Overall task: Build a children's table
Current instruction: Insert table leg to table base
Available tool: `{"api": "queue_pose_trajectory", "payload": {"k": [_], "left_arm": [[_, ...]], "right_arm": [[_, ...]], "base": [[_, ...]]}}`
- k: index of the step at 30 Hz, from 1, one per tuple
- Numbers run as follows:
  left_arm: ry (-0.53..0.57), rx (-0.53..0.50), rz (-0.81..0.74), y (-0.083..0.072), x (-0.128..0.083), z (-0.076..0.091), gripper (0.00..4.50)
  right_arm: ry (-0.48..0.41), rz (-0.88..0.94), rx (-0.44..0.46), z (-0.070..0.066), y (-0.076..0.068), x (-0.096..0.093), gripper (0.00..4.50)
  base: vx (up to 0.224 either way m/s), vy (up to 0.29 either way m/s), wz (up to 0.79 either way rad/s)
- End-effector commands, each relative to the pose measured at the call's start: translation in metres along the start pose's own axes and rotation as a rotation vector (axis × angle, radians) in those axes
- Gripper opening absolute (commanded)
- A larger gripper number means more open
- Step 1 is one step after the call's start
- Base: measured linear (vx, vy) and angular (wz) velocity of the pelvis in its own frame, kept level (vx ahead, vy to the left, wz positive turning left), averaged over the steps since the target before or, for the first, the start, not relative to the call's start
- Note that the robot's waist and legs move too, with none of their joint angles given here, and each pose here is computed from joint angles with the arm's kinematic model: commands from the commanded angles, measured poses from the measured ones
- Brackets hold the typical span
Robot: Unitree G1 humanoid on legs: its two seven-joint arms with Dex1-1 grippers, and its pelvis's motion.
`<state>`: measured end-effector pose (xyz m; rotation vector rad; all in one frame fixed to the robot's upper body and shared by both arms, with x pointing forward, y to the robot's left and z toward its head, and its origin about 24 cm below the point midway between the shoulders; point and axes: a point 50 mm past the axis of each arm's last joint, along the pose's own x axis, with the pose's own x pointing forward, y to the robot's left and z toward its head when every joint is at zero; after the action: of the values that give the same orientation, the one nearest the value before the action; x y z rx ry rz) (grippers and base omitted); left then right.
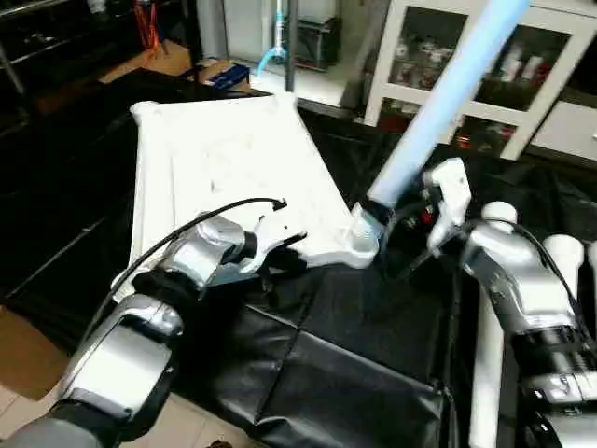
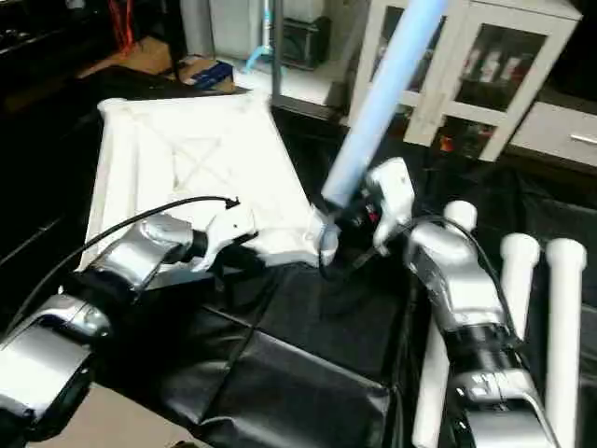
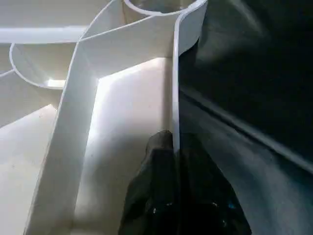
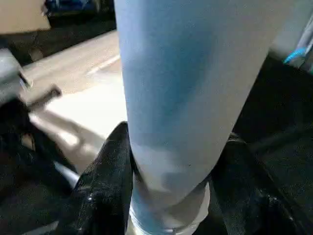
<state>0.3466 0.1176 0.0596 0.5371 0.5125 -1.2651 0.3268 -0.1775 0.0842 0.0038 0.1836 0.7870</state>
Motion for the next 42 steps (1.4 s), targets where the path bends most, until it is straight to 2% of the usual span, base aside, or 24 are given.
{"api": "queue_pose_trajectory", "payload": {"k": [1, 6, 12, 15, 18, 20, 26, 28, 33, 37, 42], "left_arm": [[-0.022, -0.024, -0.084, -0.014, 0.005, -0.013, 0.0], [-0.018, -0.01, -0.148, -0.035, 0.005, -0.027, 0.0], [-0.01, -0.01, -0.124, -0.035, 0.007, -0.028, 0.0], [-0.013, -0.001, -0.118, -0.035, 0.006, -0.026, 0.0], [-0.015, 0.003, -0.116, -0.036, 0.005, -0.025, 0.0], [-0.023, 0.021, -0.113, -0.037, 0.002, -0.023, 0.0], [-0.06, 0.052, -0.144, -0.042, -0.002, -0.018, 0.0], [-0.083, 0.082, -0.176, -0.045, -0.006, -0.013, 0.0], [-0.094, 0.109, -0.203, -0.05, -0.009, -0.01, 0.0], [-0.1, 0.125, -0.254, -0.059, -0.013, -0.009, 0.0], [-0.094, 0.127, -0.251, -0.06, -0.014, -0.008, 0.0]], "right_arm": [[0.021, 0.025, -0.009, -0.001, 0.001, -0.003, 1.86], [0.039, 0.063, 0.025, -0.011, 0.009, -0.004, 1.86], [0.049, 0.138, 0.037, -0.009, 0.018, -0.004, 1.86], [0.035, 0.214, 0.055, 0.0, 0.025, -0.008, 1.86], [0.053, 0.246, 0.045, 0.001, 0.029, -0.012, 1.86], [0.108, 0.255, -0.003, -0.005, 0.029, -0.019, 1.86], [0.155, 0.236, -0.039, -0.013, 0.028, -0.02, 1.86], [0.181, 0.243, -0.034, -0.02, 0.03, -0.017, 1.86], [0.2, 0.26, -0.015, -0.023, 0.032, -0.017, 1.86], [0.249, 0.351, 0.005, -0.029, 0.042, -0.02, 1.86], [0.312, 0.435, 0.032, -0.034, 0.049, -0.023, 1.86]], "base": [[0.0, 0.0, 0.0], [0.0, 0.0, 0.0], [0.0, 0.0, 0.0], [0.0, 0.0, 0.0], [0.0, 0.0, 0.0], [0.0, 0.0, 0.0], [0.0, 0.0, 0.0], [0.0, 0.0, 0.0], [0.0, 0.0, 0.0], [0.0, 0.0, 0.0], [0.0, 0.0, 0.0]]}}
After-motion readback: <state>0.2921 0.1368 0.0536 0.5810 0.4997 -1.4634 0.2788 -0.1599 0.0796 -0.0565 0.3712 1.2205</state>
